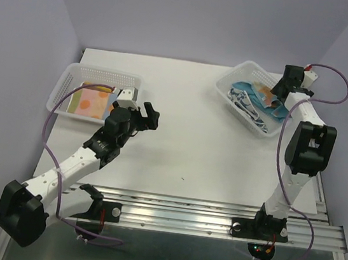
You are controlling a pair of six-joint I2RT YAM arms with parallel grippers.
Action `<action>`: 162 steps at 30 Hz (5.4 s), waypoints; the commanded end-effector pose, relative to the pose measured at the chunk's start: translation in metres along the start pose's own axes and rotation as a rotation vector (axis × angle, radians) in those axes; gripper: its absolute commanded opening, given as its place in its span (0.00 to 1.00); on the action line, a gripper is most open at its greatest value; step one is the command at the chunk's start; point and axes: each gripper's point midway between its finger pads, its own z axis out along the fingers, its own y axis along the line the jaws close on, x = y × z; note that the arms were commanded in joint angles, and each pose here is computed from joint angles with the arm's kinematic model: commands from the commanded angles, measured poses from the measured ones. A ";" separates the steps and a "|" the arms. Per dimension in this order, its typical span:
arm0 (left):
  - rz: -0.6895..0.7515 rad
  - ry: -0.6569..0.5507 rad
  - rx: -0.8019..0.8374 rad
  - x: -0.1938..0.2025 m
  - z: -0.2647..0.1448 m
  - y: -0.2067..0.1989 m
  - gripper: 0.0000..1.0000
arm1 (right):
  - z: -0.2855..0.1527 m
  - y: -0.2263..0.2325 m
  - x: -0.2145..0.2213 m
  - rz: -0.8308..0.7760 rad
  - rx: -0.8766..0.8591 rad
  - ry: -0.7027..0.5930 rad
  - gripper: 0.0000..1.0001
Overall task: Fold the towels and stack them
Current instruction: Grab crumpled towel, then move the towel to the center of the board, then flatten out the crumpled towel
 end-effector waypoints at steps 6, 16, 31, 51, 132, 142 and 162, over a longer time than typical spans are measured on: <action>-0.014 -0.050 0.035 -0.013 0.000 -0.009 0.99 | 0.015 -0.007 -0.031 0.022 0.035 -0.096 0.36; -0.030 -0.075 0.052 -0.018 -0.010 -0.010 0.99 | -0.021 -0.005 -0.060 0.021 -0.090 -0.178 0.01; -0.114 -0.082 0.147 -0.026 -0.038 -0.025 0.99 | -0.255 0.041 -0.141 0.011 -0.665 -0.405 0.01; -0.262 -0.147 0.039 -0.042 -0.079 0.000 0.99 | -0.500 0.171 -0.166 -0.114 -1.457 -0.488 0.01; -0.419 0.110 -0.195 0.058 -0.072 0.045 0.99 | -0.502 0.072 0.431 -0.985 -1.481 0.383 0.75; -0.425 0.119 -0.193 0.061 -0.073 0.045 0.99 | -0.480 0.091 0.444 -0.948 -1.360 0.332 0.50; -0.402 0.168 -0.068 0.064 -0.065 0.020 0.99 | -0.408 0.111 0.344 -0.656 -1.078 0.210 0.01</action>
